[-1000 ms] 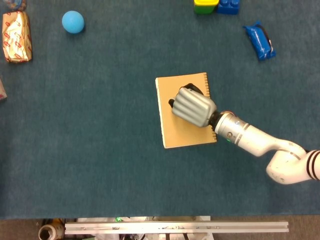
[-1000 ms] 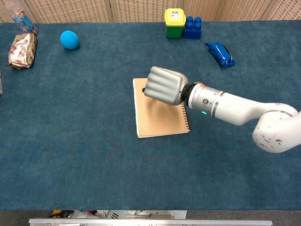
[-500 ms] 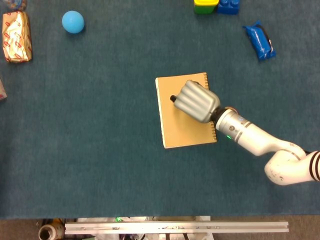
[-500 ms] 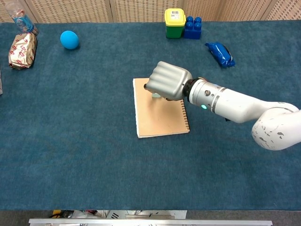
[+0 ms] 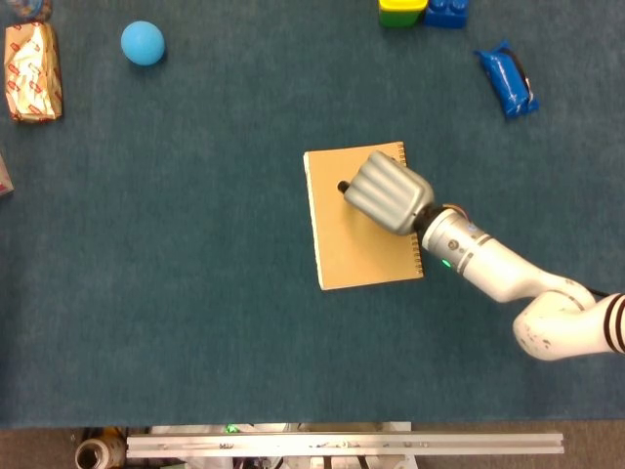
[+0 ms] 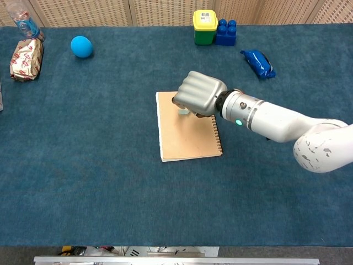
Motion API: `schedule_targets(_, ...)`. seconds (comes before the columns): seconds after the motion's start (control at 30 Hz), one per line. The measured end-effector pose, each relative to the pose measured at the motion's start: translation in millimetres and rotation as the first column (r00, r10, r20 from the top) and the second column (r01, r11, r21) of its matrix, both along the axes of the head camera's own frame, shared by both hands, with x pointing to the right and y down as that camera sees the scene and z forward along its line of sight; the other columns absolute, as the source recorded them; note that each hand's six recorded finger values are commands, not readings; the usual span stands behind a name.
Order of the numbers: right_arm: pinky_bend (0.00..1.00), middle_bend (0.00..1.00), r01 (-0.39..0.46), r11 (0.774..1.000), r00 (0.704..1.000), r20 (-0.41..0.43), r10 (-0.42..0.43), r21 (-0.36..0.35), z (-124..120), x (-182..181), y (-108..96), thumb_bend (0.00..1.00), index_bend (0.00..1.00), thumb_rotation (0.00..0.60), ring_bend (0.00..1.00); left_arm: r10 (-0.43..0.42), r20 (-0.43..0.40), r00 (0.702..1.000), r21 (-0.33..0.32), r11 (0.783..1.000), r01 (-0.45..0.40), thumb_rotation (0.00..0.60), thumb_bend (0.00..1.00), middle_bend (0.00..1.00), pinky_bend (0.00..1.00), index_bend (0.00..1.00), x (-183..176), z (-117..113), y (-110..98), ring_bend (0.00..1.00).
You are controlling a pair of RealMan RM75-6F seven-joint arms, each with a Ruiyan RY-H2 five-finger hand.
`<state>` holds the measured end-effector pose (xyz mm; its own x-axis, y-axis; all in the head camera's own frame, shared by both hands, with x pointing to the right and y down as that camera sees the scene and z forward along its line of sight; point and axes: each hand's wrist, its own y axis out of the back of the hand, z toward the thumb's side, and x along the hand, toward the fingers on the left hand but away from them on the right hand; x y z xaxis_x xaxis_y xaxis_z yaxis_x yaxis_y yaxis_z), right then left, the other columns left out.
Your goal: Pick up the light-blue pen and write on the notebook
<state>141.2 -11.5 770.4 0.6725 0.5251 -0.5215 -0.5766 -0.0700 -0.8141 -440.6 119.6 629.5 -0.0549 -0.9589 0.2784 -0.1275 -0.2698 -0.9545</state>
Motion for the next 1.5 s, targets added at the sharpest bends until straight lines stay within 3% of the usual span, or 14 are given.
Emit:
schedule_targets(0.33, 1.0, 1.0, 0.024, 0.999, 0.999, -0.032, -0.025, -0.033, 3.4, 7.2, 17.4, 0.81, 0.43, 0.545, 1.0, 0.003, 0.0, 1.0, -0.005, 1.0, -0.003, 0.6, 0.34, 0.27, 0.12, 0.19, 0.4, 1.3, 1.0, 0.23)
schedule_targets(0.67, 1.0, 1.0, 0.006, 0.999, 1.0, -0.021, -0.007, -0.033, 2.1, 7.8, 15.8, 0.81, 0.43, 0.546, 1.0, 0.003, 0.001, 1.0, -0.006, 1.0, -0.003, 0.6, 0.34, 0.27, 0.12, 0.19, 0.3, 1.7, 0.5, 0.23)
schedule_targets(1.23, 1.0, 1.0, 0.048, 0.998, 0.998, -0.045, -0.05, -0.04, 7.4, 3.9, 24.7, 0.81, 0.43, 0.546, 1.0, -0.003, 0.001, 1.0, -0.008, 1.0, 0.003, 0.6, 0.34, 0.27, 0.12, 0.19, -1.9, 1.6, 2.2, 0.23)
schedule_targets(1.5, 1.0, 1.0, 0.023, 0.999, 1.0, 0.007, -0.023, -0.031, -5.0, 0.3, 18.3, 0.81, 0.43, 0.544, 1.0, 0.0, 0.001, 1.0, -0.001, 1.0, 0.0, 0.6, 0.34, 0.27, 0.12, 0.19, -1.8, 0.1, 0.2, 0.23)
